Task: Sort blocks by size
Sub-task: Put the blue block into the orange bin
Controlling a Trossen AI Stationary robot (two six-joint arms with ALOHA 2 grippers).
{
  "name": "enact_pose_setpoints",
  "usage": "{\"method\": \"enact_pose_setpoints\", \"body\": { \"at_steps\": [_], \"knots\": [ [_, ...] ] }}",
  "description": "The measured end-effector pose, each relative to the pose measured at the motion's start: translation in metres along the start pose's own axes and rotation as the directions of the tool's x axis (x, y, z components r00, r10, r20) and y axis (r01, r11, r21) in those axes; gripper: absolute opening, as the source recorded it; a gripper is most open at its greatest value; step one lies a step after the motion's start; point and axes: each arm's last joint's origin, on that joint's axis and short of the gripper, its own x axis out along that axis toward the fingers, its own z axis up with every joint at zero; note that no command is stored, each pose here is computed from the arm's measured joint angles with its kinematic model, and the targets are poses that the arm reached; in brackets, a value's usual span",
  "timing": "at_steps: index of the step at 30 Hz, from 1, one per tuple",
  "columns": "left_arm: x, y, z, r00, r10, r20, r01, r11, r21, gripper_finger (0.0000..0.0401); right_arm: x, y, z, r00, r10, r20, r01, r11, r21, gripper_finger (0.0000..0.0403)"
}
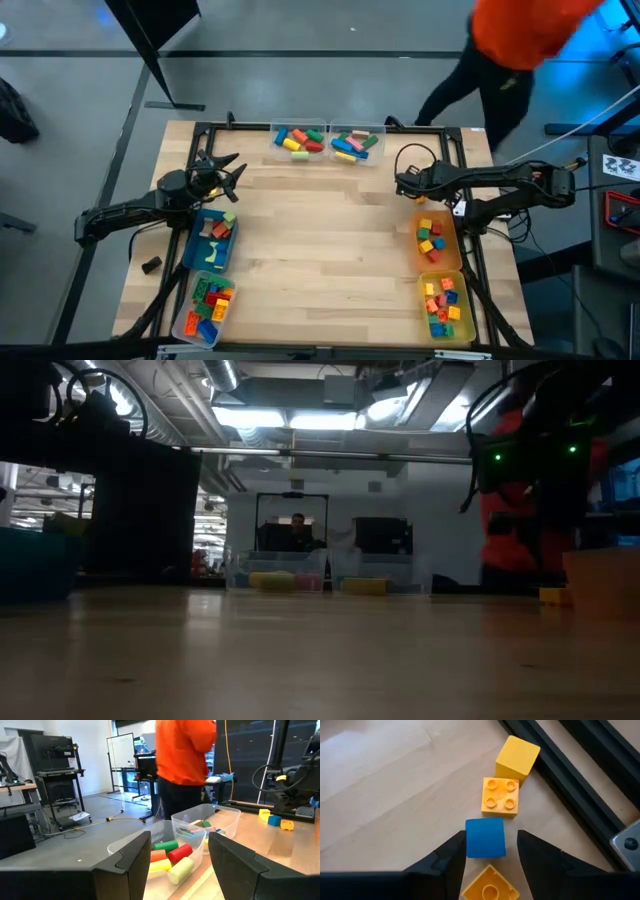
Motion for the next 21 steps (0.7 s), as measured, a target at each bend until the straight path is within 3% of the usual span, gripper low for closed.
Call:
{"method": "enact_pose_setpoints", "body": {
  "at_steps": [12, 21],
  "knots": [
    [0.0000, 0.0000, 0.0000, 1.000, 0.000, 0.000, 0.000, 1.000, 0.000, 0.0184, 0.0001, 0.0000, 0.0002, 1.000, 0.000, 0.002, 0.000, 0.999, -0.041, 0.0183],
    [0.0000, 0.0000, -0.0001, 1.000, 0.000, 0.000, 0.000, 1.000, 0.000, 0.0184, 0.0006, -0.0003, 0.0000, 1.000, 0.000, 0.004, 0.000, 1.000, -0.020, 0.0291]
  ]
}}
